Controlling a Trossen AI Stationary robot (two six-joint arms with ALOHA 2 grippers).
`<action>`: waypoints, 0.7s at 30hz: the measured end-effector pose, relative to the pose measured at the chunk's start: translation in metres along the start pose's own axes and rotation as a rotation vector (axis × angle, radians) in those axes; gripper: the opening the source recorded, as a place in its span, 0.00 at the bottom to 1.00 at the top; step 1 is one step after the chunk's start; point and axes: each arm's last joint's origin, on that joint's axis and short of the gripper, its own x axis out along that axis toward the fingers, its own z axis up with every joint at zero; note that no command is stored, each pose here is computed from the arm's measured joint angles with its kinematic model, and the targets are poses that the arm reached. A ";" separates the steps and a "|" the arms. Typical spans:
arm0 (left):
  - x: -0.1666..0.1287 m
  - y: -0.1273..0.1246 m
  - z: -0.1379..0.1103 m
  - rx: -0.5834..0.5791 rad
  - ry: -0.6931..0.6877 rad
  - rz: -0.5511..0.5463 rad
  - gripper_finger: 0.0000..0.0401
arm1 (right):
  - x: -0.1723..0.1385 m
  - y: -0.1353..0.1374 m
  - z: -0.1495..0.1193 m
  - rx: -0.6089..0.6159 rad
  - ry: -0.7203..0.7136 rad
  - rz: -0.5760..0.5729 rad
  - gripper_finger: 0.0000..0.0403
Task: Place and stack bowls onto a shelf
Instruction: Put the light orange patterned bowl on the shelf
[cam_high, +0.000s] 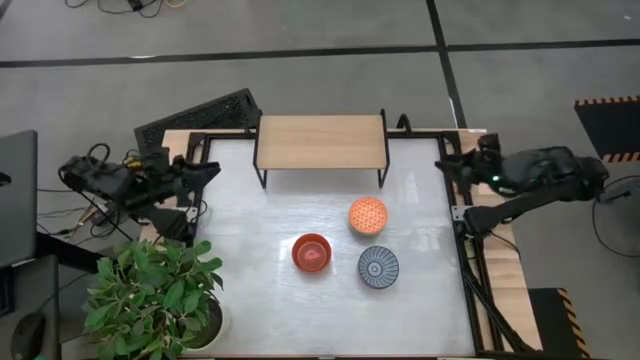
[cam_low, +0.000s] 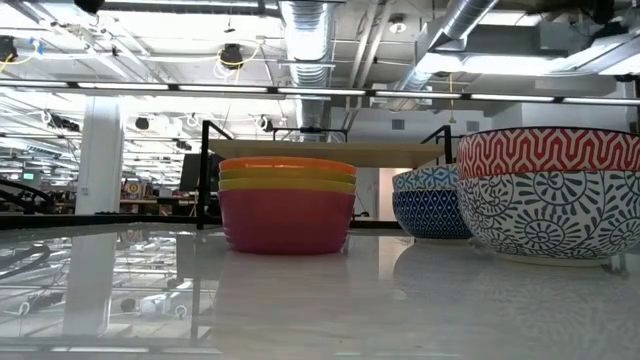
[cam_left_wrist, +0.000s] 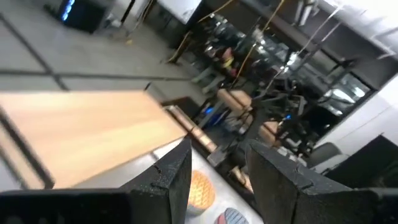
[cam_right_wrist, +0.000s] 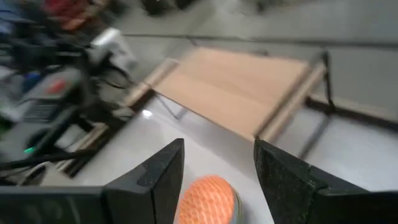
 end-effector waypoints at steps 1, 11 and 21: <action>0.000 0.001 -0.002 -0.006 0.011 0.009 0.34 | 0.004 0.001 -0.003 0.040 0.021 -0.041 0.55; 0.001 0.008 -0.011 -0.014 0.053 0.067 0.34 | 0.042 0.006 -0.038 0.182 0.371 -0.465 0.52; 0.002 0.007 -0.012 -0.013 0.065 0.058 0.34 | 0.092 0.041 -0.064 0.122 0.530 -0.500 0.51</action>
